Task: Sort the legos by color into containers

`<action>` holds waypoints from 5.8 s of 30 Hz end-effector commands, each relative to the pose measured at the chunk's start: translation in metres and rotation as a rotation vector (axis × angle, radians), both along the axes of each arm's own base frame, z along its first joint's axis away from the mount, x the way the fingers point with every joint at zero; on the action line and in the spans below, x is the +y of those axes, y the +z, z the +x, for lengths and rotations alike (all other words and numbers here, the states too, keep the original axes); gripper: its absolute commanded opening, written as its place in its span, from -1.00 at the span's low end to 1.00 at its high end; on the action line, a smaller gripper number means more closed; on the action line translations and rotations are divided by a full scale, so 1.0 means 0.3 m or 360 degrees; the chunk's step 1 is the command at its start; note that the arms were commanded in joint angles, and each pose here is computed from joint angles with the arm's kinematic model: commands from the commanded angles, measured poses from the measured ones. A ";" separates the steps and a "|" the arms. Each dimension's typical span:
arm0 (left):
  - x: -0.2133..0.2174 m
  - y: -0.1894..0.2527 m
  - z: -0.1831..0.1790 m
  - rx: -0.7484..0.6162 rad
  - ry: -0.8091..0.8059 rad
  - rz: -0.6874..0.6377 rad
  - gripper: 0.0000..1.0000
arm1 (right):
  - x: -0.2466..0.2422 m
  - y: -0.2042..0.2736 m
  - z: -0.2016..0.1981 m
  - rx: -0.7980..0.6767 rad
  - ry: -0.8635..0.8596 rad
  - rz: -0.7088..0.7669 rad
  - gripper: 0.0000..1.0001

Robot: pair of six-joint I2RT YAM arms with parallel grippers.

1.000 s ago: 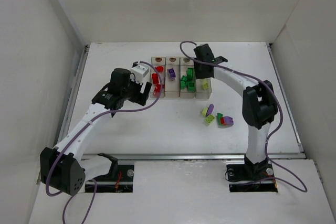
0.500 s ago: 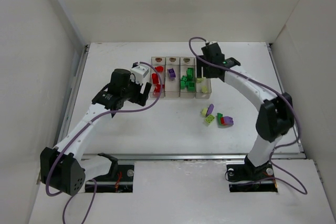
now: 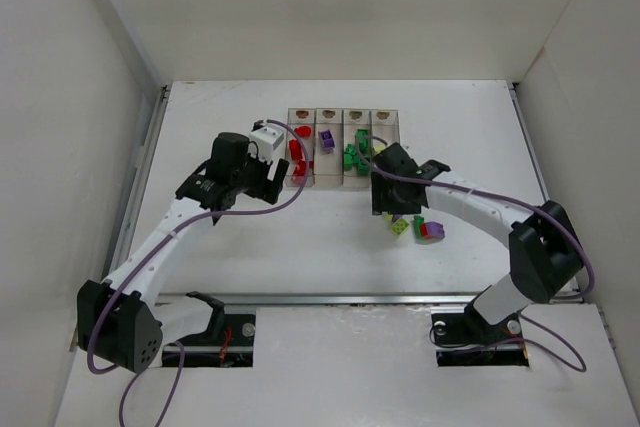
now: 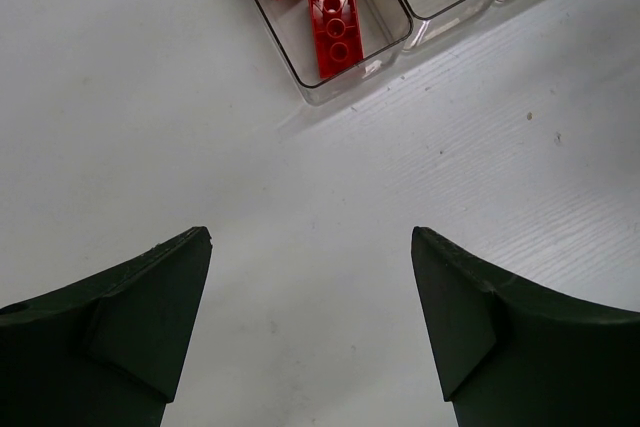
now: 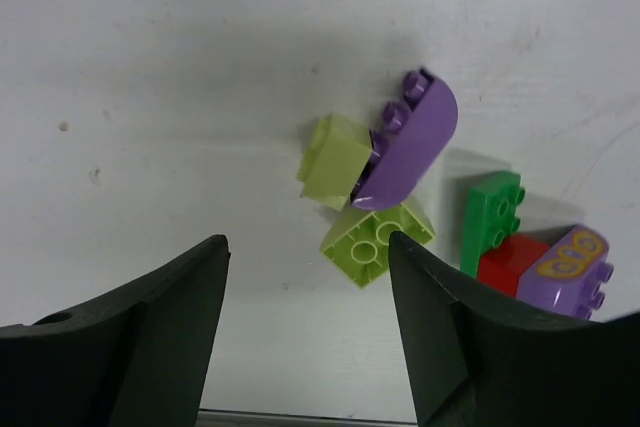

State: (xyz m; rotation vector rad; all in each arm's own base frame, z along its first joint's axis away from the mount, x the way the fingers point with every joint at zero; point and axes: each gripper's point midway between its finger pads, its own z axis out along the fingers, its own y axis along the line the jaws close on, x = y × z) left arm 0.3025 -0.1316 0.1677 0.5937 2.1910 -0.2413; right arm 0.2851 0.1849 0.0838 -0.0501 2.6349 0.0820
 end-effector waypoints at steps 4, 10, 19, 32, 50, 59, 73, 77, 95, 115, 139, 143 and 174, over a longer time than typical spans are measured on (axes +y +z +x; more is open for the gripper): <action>0.000 0.033 0.012 -0.0066 -0.0003 -0.0024 0.58 | -0.012 -0.022 -0.084 0.0137 -0.0230 0.0118 0.35; 0.000 0.033 0.012 -0.0066 -0.0003 -0.0024 0.58 | -0.021 -0.088 -0.117 0.0222 -0.0266 0.0068 0.26; 0.006 0.042 0.012 -0.0083 0.0009 -0.0021 0.58 | -0.067 -0.118 -0.140 0.0250 -0.0361 -0.0022 0.15; 0.002 0.020 0.007 -0.0052 -0.0003 -0.0019 0.58 | -0.123 -0.069 -0.156 0.0181 -0.0323 -0.0132 0.22; 0.007 0.028 -0.001 -0.0074 -0.0012 -0.0015 0.58 | -0.072 -0.174 -0.082 0.0186 0.0007 -0.0222 0.18; 0.007 0.037 -0.003 -0.0087 -0.0012 -0.0020 0.58 | -0.035 -0.186 -0.083 0.0222 0.0037 -0.0152 -0.70; 0.006 0.015 0.001 -0.0056 -0.0012 -0.0008 0.58 | 0.163 0.319 0.058 -0.0436 0.0252 0.0228 -1.00; 0.003 0.017 0.008 -0.0053 -0.0012 -0.0007 0.58 | 0.130 0.415 0.313 -0.0621 0.0137 0.0154 -1.00; 0.076 0.023 0.026 -0.0077 0.0105 0.0009 0.58 | -0.073 0.220 0.738 -0.0425 -0.0055 -0.0275 0.49; 0.043 0.006 0.015 -0.0036 0.0042 -0.0050 0.58 | 0.010 0.104 0.162 -0.0155 -0.0113 0.0000 0.04; 0.045 0.041 0.008 -0.0087 0.0041 -0.0068 0.58 | -0.048 -0.144 0.073 0.0131 -0.0307 -0.0154 0.02; 0.045 0.041 0.008 -0.0087 0.0041 -0.0068 0.58 | -0.019 -0.153 0.053 0.0151 -0.0265 -0.0128 -0.01; 0.059 0.036 0.006 -0.0094 0.0068 -0.0048 0.58 | 0.017 0.173 0.588 -0.0301 0.0071 -0.0002 -1.00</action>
